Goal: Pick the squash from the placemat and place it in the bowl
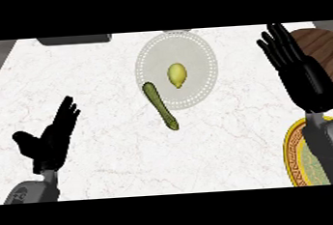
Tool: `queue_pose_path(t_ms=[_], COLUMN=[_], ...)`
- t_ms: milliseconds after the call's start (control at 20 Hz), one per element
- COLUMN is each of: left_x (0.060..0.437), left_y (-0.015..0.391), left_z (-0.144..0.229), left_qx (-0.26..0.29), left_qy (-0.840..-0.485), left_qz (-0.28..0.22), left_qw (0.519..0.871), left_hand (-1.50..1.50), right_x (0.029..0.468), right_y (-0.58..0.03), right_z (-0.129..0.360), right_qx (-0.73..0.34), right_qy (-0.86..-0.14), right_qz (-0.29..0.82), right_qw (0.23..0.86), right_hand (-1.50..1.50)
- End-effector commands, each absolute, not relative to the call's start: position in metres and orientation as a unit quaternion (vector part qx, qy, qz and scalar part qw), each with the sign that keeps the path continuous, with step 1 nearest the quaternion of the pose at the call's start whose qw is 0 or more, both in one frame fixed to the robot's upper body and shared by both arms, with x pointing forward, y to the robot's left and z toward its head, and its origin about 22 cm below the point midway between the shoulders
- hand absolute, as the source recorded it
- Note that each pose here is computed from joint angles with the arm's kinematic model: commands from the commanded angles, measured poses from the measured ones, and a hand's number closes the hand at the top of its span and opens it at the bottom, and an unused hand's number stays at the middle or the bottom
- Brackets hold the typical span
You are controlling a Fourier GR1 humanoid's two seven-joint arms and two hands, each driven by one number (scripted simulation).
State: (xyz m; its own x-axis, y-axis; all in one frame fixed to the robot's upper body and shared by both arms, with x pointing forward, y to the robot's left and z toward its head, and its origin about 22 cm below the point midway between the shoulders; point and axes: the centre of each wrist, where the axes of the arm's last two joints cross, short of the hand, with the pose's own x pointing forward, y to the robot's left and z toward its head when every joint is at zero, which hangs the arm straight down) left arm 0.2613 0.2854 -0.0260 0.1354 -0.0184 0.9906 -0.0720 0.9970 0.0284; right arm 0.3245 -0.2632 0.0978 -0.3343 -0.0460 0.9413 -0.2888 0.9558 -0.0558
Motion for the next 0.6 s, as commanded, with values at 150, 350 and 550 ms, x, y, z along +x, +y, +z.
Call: queue_pose_path(t_ms=[150, 350, 550], left_x=[0.300, 0.313, 0.317], left_y=[0.278, 0.264, 0.250], left_z=[0.035, 0.061, 0.068], left_qx=[0.086, 0.104, 0.111], left_qy=[-0.737, -0.760, -0.765], left_qz=[-0.070, -0.107, -0.112], left_qw=[0.667, 0.632, 0.625], left_hand=[0.00, 0.00, 0.00], right_x=[0.347, 0.383, 0.393], right_y=[-0.182, -0.202, -0.200], right_z=[0.102, 0.114, 0.097], right_qx=[0.314, 0.168, 0.325], right_qy=[-0.741, -0.786, -0.757], right_qz=[0.274, 0.283, 0.300], right_qw=[0.526, 0.523, 0.481], right_hand=[1.50, 1.50, -1.50])
